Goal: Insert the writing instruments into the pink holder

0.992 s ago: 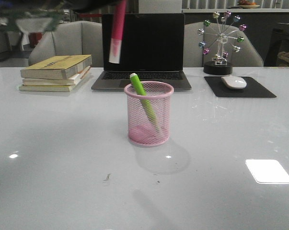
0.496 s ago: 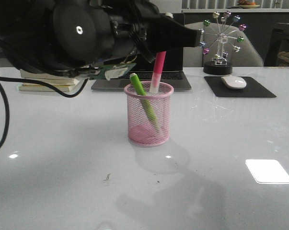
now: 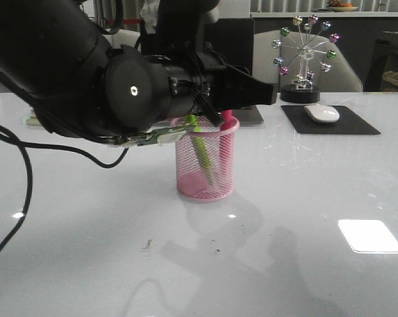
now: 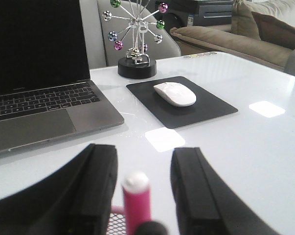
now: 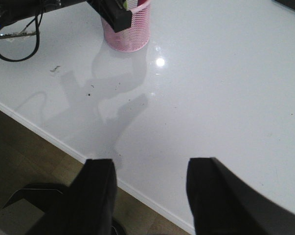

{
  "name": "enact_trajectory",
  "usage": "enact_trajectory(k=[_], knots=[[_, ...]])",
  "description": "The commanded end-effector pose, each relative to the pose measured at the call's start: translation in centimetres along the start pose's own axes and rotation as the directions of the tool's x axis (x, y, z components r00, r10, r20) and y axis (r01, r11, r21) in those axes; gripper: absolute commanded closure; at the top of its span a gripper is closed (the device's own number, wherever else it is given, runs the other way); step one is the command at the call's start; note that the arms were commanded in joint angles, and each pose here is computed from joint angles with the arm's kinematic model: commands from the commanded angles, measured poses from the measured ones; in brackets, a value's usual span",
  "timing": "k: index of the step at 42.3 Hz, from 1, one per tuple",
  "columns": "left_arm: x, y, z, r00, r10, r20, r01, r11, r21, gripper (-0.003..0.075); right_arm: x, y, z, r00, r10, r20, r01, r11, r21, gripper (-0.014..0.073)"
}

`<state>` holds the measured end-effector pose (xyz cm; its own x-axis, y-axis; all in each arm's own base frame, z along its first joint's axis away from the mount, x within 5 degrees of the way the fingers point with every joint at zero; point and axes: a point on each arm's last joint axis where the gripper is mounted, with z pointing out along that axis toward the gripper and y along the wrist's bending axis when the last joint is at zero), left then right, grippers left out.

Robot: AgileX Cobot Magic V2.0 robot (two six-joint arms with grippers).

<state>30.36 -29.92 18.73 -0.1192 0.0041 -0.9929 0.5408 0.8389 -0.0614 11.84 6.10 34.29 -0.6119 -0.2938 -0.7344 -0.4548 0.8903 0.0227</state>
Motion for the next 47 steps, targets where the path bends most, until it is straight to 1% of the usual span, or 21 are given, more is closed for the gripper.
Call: enact_trajectory(k=[1, 3, 7, 9, 10, 15, 18, 19, 21, 23, 27, 30, 33, 38, 42, 47], knots=[[-5.2, 0.0, -0.9, 0.991, -0.037, 0.129, 0.036, 0.999, 0.011, 0.0307, -1.1, -0.2, -0.7, 0.996, -0.006, 0.094, 0.005, 1.0, 0.015, 0.015], [-5.9, 0.1, -1.3, 0.995, -0.027, 0.101, 0.025, 0.999, 0.019, 0.0306, -1.1, -0.2, -0.7, 0.996, -0.006, 0.094, 0.005, 1.0, 0.015, 0.015], [-8.6, 0.3, -2.9, 0.996, 0.064, 0.065, -0.067, 0.997, 0.041, 0.0307, -1.1, -0.2, -0.7, 0.996, -0.006, 0.094, 0.005, 1.0, 0.015, 0.015], [-9.9, 0.4, -4.0, 0.994, 0.102, 0.024, -0.103, 0.992, 0.068, 0.0306, -1.1, -0.2, -0.7, 0.996, -0.006, 0.094, 0.005, 1.0, 0.015, 0.015], [-10.7, 0.6, -4.5, 0.994, 0.107, 0.023, -0.109, 0.991, 0.072, 0.0307, -1.1, -0.2, -0.7, 0.996, -0.006, 0.094, 0.005, 1.0, 0.015, 0.015], [-13.9, 1.4, -8.0, 0.988, 0.126, -0.092, -0.112, 0.983, 0.145, 0.0307, -1.1, -0.2, -0.7, 0.996, -0.006, 0.094, 0.005, 1.0, 0.015, 0.015], [-15.5, 2.1, -10.6, 0.972, 0.171, -0.162, -0.14, 0.972, 0.188, 0.0307, -1.1, -0.2, -0.7, 0.996, -0.006, 0.094, 0.005, 1.0, 0.015, 0.015], [-16.0, 2.3, -11.4, 0.968, 0.187, -0.169, -0.153, 0.969, 0.193, 0.0307, -1.1, -0.2, -0.7, 0.996, -0.006, 0.094, 0.005, 1.0, 0.015, 0.015], [-16.7, 2.9, -13.3, 0.946, 0.231, -0.227, -0.181, 0.959, 0.219, 0.0307, -1.1, -0.2, -0.7, 0.996, -0.006, 0.094, 0.005, 1.0, 0.015, 0.015], [-17.3, 3.5, -14.9, 0.929, 0.261, -0.26, -0.205, 0.953, 0.225, 0.0307, -1.1, -0.2, -0.7, 0.996, -0.006, 0.094, 0.005, 1.0, 0.015, 0.015], [-18.5, 4.6, -18.3, 0.908, 0.268, -0.323, -0.2, 0.953, 0.227, 0.0307, -1.1, -0.2, -0.7, 0.996, -0.006, 0.094, 0.005, 1.0, 0.015, 0.015], [-18.9, 5.2, -20.6, 0.9, 0.265, -0.347, -0.197, 0.956, 0.219, 0.0307, -1.1, -0.2, -0.7, 0.996, -0.006, 0.094, 0.005, 1.0, 0.015, 0.015], [-18.6, 5.7, -22.9, 0.885, 0.284, -0.368, -0.216, 0.953, 0.214, 0.0307, -1.1, -0.2, -0.7, 0.996, -0.006, 0.094, 0.005, 1.0, 0.015, 0.015], [-17.1, 6.1, -25.9, 0.859, 0.332, -0.391, -0.266, 0.94, 0.214, 0.0307, -1.1, -0.2, -0.7, 0.996, -0.006, 0.094, 0.005, 1.0, 0.015, 0.015], [-15.4, 6.4, -27.7, 0.828, 0.357, -0.433, -0.287, 0.932, 0.222, 0.0307, -1.2, -0.2, -0.7, 0.995, -0.006, 0.095, 0.005, 1.0, 0.015, 0.015], [-13.8, 6.7, -29.5, 0.814, 0.368, -0.45, -0.296, 0.929, 0.225, 0.0307, -1.2, -0.2, -0.7, 0.995, -0.006, 0.096, 0.005, 1.0, 0.015, 0.015]])
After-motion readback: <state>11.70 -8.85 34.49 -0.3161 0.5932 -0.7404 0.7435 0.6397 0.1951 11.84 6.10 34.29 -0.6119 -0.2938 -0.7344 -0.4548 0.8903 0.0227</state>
